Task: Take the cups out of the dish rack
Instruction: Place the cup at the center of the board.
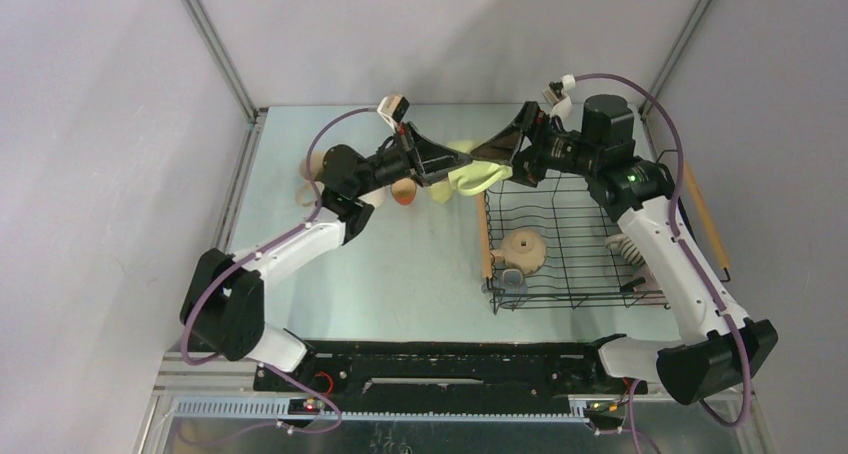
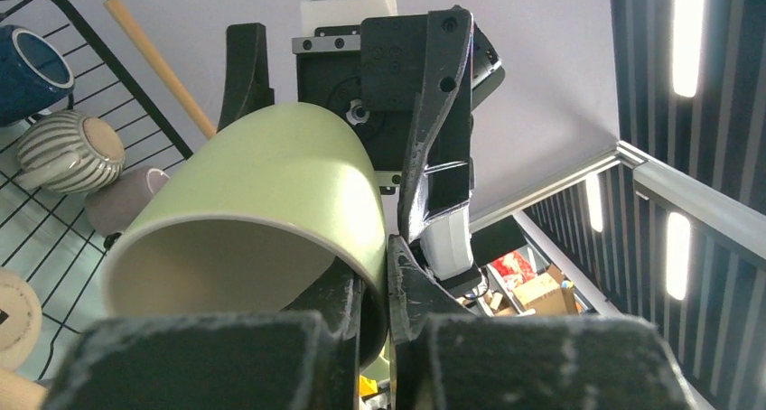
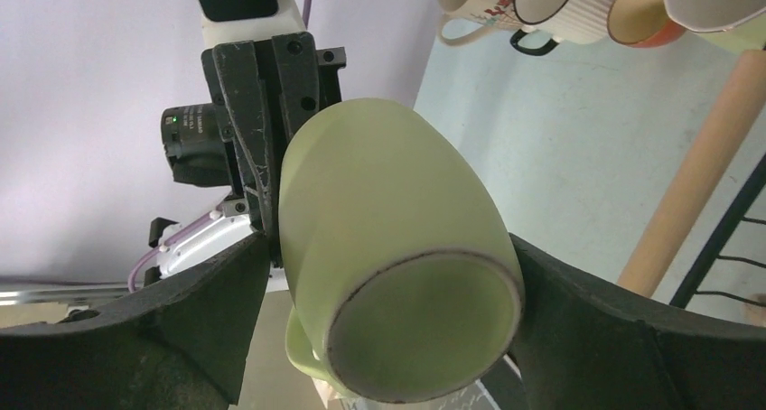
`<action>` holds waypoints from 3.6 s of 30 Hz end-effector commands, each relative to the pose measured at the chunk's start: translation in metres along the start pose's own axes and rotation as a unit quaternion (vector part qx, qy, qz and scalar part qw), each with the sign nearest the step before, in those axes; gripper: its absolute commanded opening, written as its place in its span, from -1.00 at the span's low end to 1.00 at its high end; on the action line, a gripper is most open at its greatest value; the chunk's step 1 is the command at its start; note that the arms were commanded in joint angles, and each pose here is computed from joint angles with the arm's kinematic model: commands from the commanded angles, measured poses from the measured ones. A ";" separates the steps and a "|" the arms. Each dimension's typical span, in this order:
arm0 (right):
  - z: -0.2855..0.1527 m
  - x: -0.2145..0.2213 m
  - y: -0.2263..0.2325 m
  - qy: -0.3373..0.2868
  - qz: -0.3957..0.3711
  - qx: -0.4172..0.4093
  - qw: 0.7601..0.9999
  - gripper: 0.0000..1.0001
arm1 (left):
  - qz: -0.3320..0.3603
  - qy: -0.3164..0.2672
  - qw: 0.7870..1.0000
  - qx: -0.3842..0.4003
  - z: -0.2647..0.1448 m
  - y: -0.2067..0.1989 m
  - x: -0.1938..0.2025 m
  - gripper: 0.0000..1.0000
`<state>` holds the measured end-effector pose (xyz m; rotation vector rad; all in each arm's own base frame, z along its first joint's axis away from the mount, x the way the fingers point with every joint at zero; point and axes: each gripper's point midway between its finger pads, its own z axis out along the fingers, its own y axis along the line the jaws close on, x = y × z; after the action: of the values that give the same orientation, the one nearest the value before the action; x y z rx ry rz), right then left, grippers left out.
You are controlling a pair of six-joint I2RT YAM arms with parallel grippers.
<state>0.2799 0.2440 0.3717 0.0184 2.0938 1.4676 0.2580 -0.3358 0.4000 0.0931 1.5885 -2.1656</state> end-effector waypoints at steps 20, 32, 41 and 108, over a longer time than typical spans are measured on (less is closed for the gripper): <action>-0.034 0.003 0.006 -0.060 -0.063 0.042 0.995 0.99 | 0.156 -0.064 0.980 -0.103 -0.035 -0.018 -0.022 -1.00; -0.043 0.003 -0.006 -0.078 -0.076 0.080 0.991 0.99 | 0.228 -0.056 0.932 -0.277 -0.095 0.014 -0.019 -1.00; -0.048 0.003 -0.027 -0.083 -0.089 0.129 0.984 0.99 | 0.265 -0.050 0.845 -0.462 -0.178 0.053 -0.019 -1.00; -0.051 0.018 -0.068 -0.074 -0.114 0.186 0.973 0.99 | 0.108 -0.027 0.620 -0.777 -0.344 0.237 -0.105 -0.60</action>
<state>0.2639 0.1801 0.3076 0.0606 2.1832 0.9121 0.3428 -0.0470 0.0799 -0.2799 2.7046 -0.0475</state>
